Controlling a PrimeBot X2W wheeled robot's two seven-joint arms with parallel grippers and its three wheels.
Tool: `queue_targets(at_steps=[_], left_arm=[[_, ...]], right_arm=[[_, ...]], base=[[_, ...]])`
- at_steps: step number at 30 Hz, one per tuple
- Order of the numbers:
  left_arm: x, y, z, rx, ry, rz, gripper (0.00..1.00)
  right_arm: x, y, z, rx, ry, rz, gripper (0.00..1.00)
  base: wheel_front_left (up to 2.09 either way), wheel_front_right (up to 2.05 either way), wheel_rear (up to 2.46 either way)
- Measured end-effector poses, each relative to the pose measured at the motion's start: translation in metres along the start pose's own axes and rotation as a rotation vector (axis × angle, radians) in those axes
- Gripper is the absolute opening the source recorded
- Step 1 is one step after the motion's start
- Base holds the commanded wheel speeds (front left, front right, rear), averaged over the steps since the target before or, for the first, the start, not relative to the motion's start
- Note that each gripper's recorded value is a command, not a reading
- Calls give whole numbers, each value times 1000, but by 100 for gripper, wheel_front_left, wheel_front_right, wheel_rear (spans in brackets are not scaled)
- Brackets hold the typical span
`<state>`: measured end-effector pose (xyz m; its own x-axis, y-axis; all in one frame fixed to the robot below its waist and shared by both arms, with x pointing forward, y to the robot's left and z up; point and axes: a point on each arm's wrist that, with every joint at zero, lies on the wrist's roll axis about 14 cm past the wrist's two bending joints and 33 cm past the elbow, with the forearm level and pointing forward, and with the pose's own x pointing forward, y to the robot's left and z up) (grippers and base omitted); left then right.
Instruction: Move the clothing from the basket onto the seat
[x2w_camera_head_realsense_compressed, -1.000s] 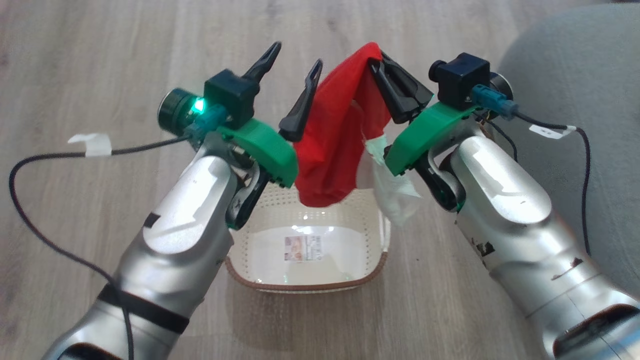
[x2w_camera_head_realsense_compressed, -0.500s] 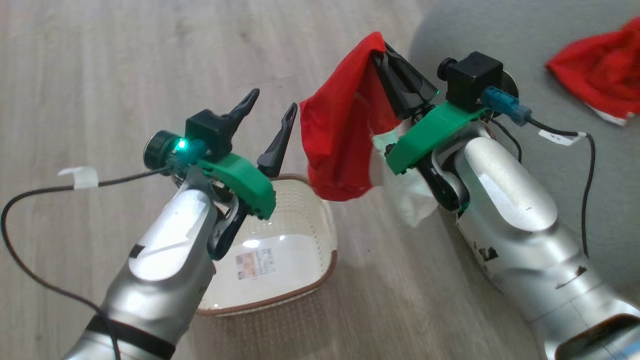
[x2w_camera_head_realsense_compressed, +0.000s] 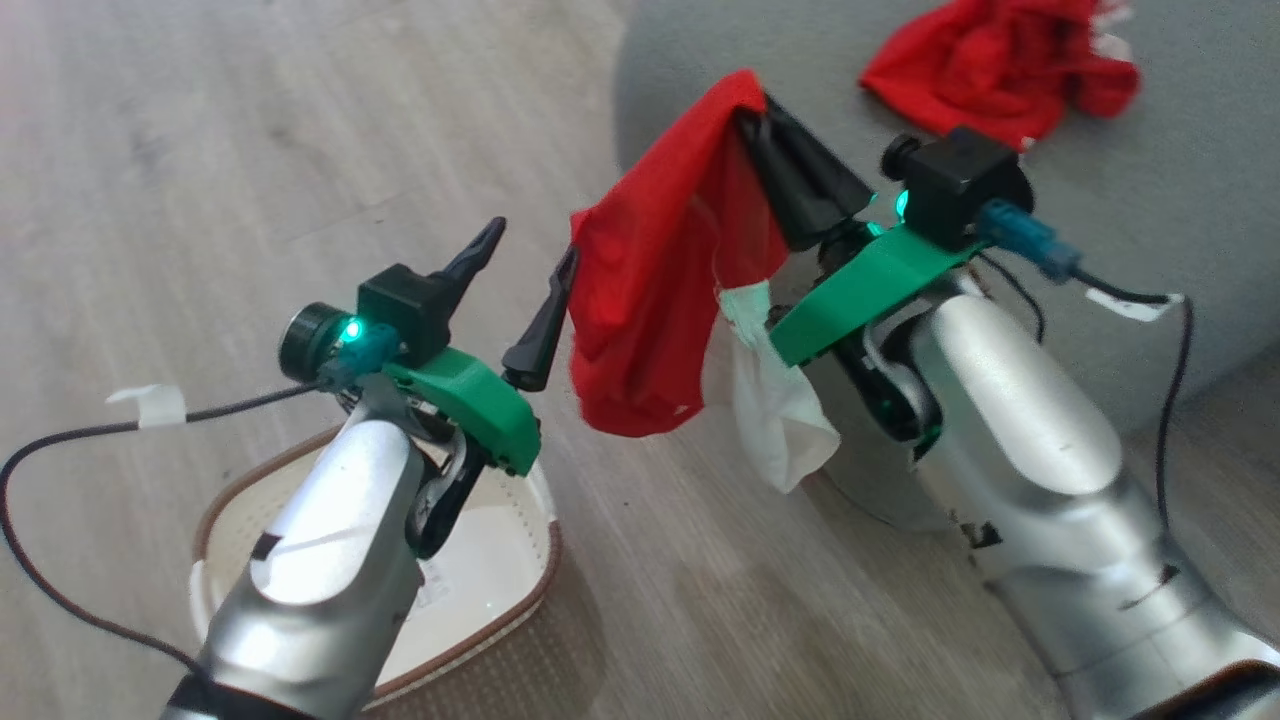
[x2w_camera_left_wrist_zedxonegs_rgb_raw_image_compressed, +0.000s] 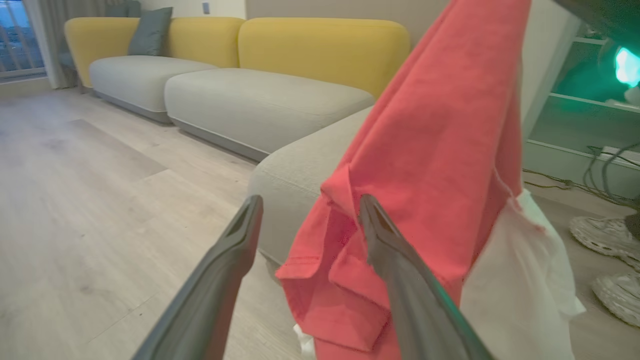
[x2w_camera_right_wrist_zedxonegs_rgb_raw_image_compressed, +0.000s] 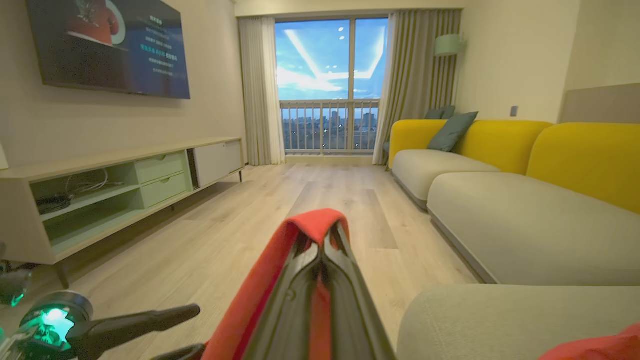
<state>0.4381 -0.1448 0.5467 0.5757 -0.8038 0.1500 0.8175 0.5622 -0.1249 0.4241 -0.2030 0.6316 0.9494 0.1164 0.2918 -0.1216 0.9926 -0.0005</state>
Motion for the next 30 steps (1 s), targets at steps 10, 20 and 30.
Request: queue_targets(at_steps=[10, 20, 30], left_arm=[[19, -40, -18, -34, 29, -134, 100], [24, -45, -29, -70, 40, -169, 100], [22, -26, -61, -98, 65, -184, 100]], right_arm=[[-47, -64, 14, -60, -38, -191, 0], [-74, -93, 6, -137, -1, -277, 0], [-29, -144, 41, -407, -10, -285, 0]], base=[[0, 0, 0], [0, 0, 0], [0, 0, 0]])
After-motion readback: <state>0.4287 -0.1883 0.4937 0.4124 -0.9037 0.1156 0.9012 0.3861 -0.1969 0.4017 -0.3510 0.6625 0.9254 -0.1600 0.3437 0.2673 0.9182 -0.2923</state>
